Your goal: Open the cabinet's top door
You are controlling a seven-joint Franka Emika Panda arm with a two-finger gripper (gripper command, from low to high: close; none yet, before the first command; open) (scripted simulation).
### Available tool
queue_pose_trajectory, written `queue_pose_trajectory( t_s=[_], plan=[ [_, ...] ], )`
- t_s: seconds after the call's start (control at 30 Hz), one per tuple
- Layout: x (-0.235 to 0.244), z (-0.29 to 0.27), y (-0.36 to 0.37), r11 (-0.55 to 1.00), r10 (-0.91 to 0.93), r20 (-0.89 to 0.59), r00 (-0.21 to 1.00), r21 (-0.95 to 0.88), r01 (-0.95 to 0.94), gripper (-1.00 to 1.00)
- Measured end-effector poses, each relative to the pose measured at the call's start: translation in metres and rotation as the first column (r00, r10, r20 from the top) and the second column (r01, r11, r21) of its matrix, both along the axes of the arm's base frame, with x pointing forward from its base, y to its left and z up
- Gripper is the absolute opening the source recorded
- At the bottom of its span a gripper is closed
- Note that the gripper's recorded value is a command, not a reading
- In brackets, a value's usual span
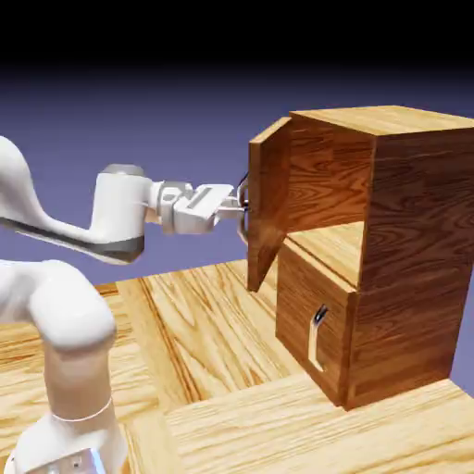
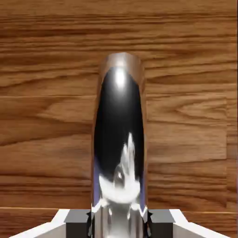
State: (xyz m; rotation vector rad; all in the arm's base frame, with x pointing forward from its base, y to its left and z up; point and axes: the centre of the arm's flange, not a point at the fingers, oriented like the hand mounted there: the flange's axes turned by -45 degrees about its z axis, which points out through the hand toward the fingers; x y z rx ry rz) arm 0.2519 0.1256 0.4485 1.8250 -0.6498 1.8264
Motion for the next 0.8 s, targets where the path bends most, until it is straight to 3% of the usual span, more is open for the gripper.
queue_pose_trajectory(
  t_s=[0.3,0.8],
  plan=[
    [-0.014,0.000,0.068,0.968,-0.251,0.000,0.968,0.000,0.251,-1.00],
    [-0.001,0.000,0.172,0.803,-0.596,0.000,0.803,0.000,0.596,-1.00]
  ],
)
